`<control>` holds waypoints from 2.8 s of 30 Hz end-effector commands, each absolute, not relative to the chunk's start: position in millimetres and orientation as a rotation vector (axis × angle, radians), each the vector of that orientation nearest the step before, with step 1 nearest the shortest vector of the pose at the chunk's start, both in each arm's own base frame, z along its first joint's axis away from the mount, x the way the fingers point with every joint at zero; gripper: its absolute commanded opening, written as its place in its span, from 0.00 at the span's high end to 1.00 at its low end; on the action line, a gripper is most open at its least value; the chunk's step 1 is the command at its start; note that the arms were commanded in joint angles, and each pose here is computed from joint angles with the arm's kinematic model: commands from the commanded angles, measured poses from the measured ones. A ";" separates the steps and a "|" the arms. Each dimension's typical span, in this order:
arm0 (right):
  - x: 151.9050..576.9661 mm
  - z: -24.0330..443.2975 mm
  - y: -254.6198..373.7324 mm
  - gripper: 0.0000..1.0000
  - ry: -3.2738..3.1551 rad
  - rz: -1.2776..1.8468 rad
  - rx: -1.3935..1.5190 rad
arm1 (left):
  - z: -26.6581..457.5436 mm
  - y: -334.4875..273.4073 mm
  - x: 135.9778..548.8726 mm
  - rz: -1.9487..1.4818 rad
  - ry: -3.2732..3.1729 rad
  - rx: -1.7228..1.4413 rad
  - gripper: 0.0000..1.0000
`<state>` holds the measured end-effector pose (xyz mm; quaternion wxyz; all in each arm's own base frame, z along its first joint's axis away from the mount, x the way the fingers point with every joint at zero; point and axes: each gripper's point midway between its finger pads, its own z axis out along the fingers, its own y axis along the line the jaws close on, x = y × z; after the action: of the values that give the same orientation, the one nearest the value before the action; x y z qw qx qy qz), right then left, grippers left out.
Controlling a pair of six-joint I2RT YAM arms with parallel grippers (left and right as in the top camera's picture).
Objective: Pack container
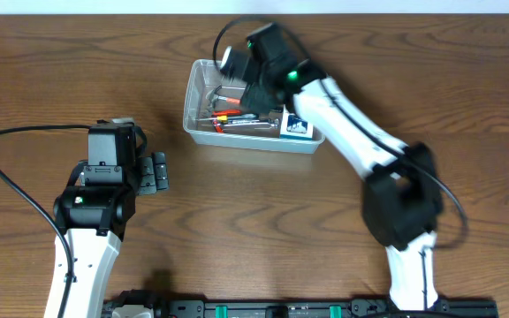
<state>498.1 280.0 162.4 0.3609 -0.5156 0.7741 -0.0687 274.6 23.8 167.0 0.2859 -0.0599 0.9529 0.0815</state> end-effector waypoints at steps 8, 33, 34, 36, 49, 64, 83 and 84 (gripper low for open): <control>453.6 371.7 190.0 0.01 1.928 -0.134 -0.696 | 172.2 24.1 276.8 0.230 2.537 -0.139 0.02; 385.8 388.6 138.4 0.01 2.066 -0.101 -0.604 | 172.2 24.2 276.7 0.231 2.537 -0.139 0.02; 379.1 395.1 134.0 0.01 2.055 -0.073 -0.601 | 172.3 24.1 276.9 0.230 2.537 -0.139 0.02; 363.6 410.4 122.2 0.01 2.021 -0.016 -0.583 | 172.3 24.1 276.8 0.230 2.537 -0.139 0.02; 232.4 345.7 23.9 0.01 2.024 -0.099 -0.359 | 172.2 24.1 276.8 0.230 2.537 -0.139 0.02; 168.7 151.8 35.0 0.01 2.038 0.072 -0.327 | 172.2 24.1 276.7 0.230 2.537 -0.139 0.02; 197.1 88.0 39.3 0.01 2.084 0.121 -0.266 | 172.3 24.1 276.8 0.230 2.537 -0.139 0.02; 197.1 88.0 39.3 0.01 2.084 0.121 -0.266 | 172.2 24.1 276.7 0.230 2.537 -0.139 0.02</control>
<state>196.3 41.1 88.3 0.4930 -0.1236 0.8600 0.0465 274.6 24.3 167.2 0.2862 -0.0603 0.9527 0.0827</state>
